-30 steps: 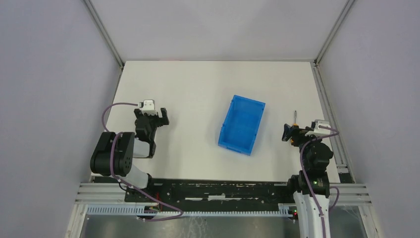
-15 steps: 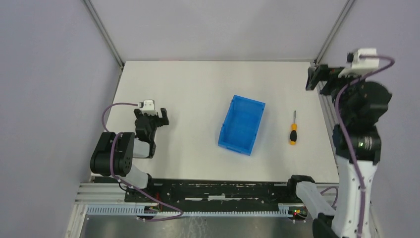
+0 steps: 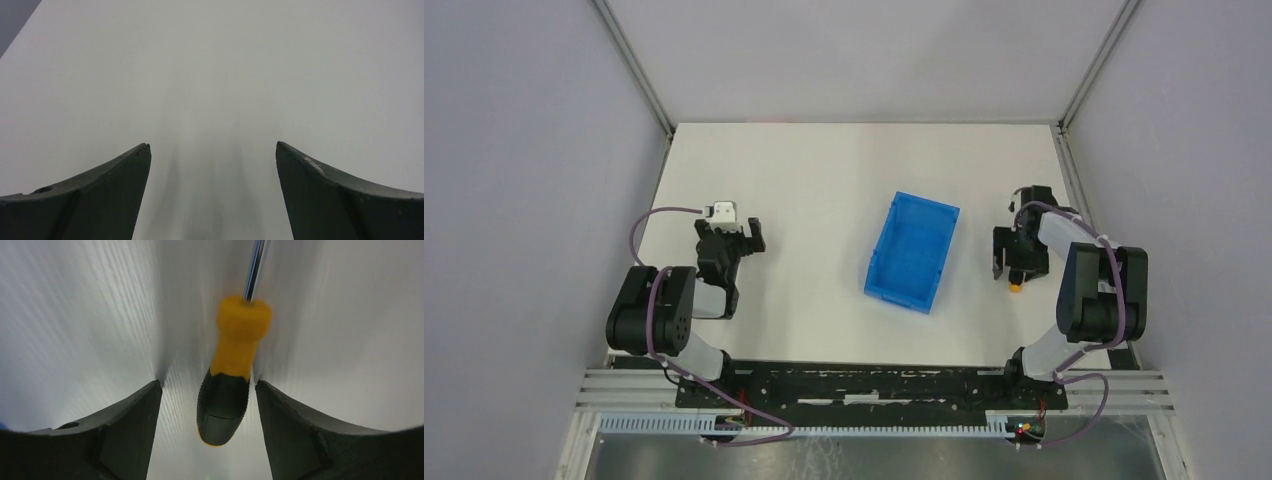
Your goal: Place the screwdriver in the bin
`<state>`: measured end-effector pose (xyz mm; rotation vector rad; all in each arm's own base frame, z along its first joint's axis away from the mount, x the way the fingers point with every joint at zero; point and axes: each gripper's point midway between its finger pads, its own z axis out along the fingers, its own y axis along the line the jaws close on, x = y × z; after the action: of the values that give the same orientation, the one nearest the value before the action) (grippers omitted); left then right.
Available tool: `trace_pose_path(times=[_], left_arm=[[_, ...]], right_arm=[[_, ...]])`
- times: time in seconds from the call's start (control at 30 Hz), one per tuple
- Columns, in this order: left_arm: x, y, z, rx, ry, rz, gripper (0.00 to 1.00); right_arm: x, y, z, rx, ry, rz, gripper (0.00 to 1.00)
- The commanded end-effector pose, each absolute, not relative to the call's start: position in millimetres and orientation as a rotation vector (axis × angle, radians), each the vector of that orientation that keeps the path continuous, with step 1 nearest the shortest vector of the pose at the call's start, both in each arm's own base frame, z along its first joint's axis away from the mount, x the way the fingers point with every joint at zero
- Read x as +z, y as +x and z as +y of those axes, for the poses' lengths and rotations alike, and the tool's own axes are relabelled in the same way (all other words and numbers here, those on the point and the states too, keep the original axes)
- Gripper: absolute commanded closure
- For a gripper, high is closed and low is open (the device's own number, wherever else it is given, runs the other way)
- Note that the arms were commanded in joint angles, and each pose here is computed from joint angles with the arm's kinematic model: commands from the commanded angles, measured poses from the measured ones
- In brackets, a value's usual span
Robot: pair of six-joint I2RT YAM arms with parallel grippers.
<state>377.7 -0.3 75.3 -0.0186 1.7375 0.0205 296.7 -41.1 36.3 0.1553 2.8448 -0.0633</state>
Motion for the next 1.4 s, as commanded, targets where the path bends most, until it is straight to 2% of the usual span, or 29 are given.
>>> trace_pose_path(times=[0.0, 0.1, 0.13, 0.2, 0.3, 0.53, 0.7, 0.8, 1.0, 1.1, 1.37], left_arm=[[88, 380, -1, 0.001, -0.036, 1.694, 0.0], [88, 380, -1, 0.001, -0.037, 1.694, 0.0], [87, 380, -1, 0.001, -0.036, 1.695, 0.0], [88, 380, -1, 0.001, -0.036, 1.694, 0.0], [87, 380, -1, 0.001, -0.035, 1.696, 0.0], [87, 380, -1, 0.002, -0.036, 1.695, 0.0], [88, 380, -1, 0.0, -0.036, 1.694, 0.0], [87, 380, 0, 0.002, -0.037, 1.695, 0.0], [87, 380, -1, 0.001, -0.037, 1.695, 0.0], [87, 380, -1, 0.001, -0.037, 1.695, 0.0], [87, 380, -1, 0.001, -0.036, 1.695, 0.0]], right_arm=[[28, 311, -48, -0.102, 0.229, 2.722, 0.31], [11, 303, -55, -0.164, 0.244, 2.75, 0.65], [12, 302, -58, -0.19, 0.251, 2.752, 0.8], [25, 305, -63, -0.225, 0.252, 2.741, 1.0], [72, 315, -64, -0.22, 0.23, 2.727, 1.0], [232, 331, -69, -0.247, 0.233, 2.62, 1.0], [276, 339, -47, -0.111, 0.24, 2.49, 1.0], [279, 348, -4, 0.018, 0.163, 2.441, 1.0], [287, 352, 152, 0.262, -0.157, 2.316, 1.0], [260, 345, 179, 0.27, -0.179, 2.324, 1.0], [143, 300, 214, 0.266, -0.234, 2.447, 1.0]])
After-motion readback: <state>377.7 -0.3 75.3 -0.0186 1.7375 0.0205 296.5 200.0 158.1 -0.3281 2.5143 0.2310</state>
